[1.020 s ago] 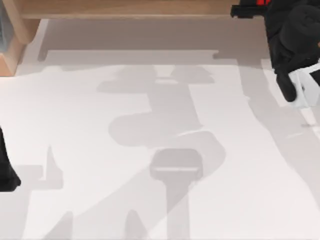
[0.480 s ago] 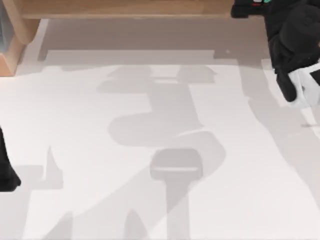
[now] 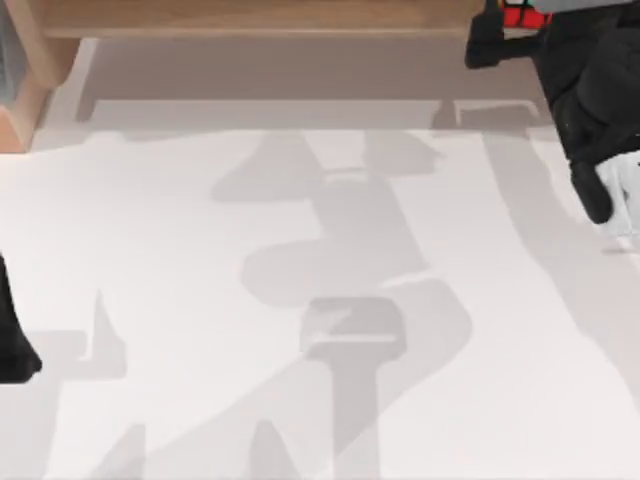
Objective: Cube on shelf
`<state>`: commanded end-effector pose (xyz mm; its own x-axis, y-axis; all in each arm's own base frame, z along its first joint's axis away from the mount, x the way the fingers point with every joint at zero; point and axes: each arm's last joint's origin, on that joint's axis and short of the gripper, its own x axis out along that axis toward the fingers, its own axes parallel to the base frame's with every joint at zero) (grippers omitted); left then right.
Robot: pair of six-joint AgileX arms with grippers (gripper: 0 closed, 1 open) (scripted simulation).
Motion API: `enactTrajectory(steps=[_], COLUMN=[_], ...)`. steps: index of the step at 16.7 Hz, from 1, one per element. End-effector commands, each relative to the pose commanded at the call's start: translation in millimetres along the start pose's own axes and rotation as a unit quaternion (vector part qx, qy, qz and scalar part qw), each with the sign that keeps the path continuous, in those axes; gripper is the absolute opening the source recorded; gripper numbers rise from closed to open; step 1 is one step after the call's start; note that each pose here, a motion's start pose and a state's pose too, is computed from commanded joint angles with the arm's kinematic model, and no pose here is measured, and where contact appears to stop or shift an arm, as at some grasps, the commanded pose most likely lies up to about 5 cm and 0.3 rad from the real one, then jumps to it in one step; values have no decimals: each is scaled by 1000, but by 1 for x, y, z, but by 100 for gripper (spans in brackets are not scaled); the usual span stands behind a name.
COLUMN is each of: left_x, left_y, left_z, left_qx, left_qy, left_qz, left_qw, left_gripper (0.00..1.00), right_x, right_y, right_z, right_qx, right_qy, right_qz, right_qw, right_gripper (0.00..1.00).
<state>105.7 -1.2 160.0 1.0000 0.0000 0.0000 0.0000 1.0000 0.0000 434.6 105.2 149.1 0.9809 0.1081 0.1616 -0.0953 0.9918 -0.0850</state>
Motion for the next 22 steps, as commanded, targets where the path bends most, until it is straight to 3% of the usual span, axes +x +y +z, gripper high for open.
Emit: enactTrajectory(steps=[5, 10, 13, 17, 22], left_x=[0, 0, 0, 0, 0], left_y=[0, 0, 0, 0, 0], left_z=[0, 0, 0, 0, 0], left_qx=[0, 0, 0, 0, 0], left_qy=[0, 0, 0, 0, 0], left_qz=[0, 0, 0, 0, 0], left_qw=[1000, 1000, 1000, 1000, 1000], left_gripper=[100, 100, 100, 100, 100], right_x=[-49, -118, -162, -206, -236], right_y=[-29, -69, -93, -123, -164], right_z=[-20, -44, -53, -55, -50], right_qx=[-72, -154, -207, -300, -448], right_qy=[33, 61, 63, 44, 31], right_qz=[118, 231, 273, 277, 210], right_qw=[990, 959, 937, 912, 868], right_gripper=[100, 100, 100, 100, 100])
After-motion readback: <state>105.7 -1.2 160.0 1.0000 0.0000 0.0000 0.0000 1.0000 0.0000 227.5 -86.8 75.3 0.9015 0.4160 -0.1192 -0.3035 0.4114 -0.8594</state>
